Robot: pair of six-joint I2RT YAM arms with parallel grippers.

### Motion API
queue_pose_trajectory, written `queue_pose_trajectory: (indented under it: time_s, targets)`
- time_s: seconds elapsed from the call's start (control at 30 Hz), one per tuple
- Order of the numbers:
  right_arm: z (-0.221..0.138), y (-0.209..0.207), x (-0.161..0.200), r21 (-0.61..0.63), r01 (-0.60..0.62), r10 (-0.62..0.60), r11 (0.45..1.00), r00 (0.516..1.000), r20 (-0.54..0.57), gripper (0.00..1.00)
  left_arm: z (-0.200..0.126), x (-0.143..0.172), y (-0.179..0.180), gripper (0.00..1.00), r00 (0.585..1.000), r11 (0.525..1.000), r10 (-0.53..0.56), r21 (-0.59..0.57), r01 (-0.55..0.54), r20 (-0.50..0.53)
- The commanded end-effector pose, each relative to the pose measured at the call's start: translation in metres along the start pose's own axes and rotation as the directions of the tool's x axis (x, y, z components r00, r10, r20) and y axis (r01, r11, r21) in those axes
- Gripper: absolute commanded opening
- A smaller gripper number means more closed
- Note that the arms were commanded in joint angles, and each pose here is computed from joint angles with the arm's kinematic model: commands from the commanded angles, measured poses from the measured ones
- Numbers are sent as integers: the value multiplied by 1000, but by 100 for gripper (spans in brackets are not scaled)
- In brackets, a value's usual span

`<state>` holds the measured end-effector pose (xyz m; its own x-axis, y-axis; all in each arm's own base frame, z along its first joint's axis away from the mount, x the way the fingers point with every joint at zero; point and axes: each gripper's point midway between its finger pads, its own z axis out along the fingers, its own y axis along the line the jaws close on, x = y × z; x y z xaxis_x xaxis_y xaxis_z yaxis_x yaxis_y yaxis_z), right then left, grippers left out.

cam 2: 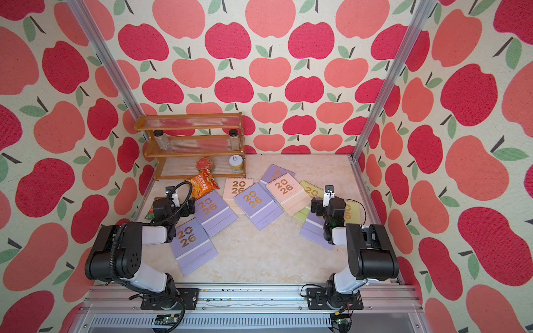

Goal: Stack the calendars
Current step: Pick up the calendar at the center of the board.

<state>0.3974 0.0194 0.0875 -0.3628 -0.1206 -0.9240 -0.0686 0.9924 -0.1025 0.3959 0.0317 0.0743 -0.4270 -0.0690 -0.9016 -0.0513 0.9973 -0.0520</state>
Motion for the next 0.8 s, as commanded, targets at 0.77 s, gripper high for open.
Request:
queue_pose_trajectory:
  time_s: [0.77]
  targets:
    - [0,-1,-1,4,12,-12,1000,1000,5,99,-16,-126,-49,99,914,936,-286,120,331,-286]
